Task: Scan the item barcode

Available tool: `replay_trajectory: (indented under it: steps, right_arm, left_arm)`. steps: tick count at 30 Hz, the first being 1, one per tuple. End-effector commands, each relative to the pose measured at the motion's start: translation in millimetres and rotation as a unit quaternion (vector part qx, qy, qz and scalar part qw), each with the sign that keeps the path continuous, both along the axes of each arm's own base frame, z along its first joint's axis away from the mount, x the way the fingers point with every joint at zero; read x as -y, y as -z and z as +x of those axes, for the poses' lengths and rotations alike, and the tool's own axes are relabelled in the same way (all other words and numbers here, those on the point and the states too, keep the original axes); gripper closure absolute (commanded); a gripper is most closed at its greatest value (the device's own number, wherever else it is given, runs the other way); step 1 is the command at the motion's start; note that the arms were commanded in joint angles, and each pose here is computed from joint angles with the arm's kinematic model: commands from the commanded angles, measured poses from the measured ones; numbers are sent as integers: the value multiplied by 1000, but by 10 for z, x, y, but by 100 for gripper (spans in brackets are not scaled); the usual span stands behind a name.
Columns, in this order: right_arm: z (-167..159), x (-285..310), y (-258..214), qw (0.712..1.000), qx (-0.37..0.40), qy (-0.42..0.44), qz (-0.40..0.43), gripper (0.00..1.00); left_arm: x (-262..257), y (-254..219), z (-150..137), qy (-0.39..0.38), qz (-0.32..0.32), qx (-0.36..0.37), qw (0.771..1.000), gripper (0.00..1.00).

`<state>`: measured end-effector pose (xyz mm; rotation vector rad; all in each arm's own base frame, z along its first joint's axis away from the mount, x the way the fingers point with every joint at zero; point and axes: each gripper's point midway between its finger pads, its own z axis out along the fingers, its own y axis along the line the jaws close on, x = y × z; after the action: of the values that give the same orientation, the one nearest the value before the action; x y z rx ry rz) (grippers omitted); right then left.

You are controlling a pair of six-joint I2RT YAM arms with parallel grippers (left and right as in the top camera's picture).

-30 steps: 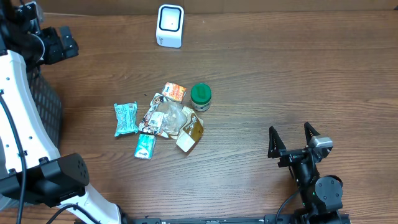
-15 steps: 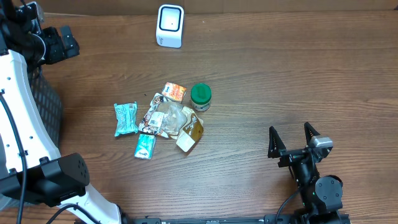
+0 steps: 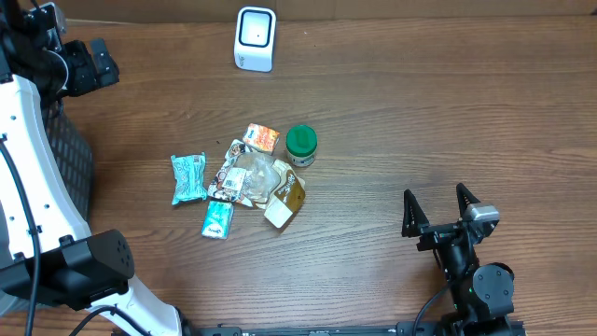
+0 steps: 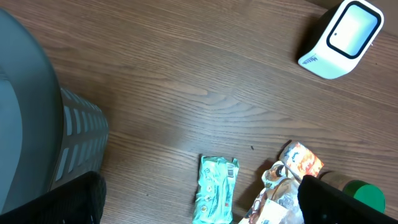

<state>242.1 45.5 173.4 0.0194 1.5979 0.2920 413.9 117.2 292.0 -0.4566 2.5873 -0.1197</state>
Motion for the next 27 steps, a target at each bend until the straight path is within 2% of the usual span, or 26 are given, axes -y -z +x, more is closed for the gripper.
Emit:
replay_trajectory:
  steps: [1, 15, 20, 27]
  right_arm:
    - [-2, -18, 26, 1000, 0, -4, 0, 0]
    - [-1, -17, -72, 1000, 20, -4, 4, 0]
    - [-85, -231, -379, 994, 78, -70, 8, 0]
    - [-177, -341, -834, 991, 63, -106, -47, 0]
  left_arm:
    - [36, -23, 16, 1, -9, 5, 1000, 0]
    - [36, -23, 16, 1, -9, 5, 1000, 0]
    - [36, -23, 16, 1, -9, 5, 1000, 0]
    - [36, -23, 16, 1, -9, 5, 1000, 0]
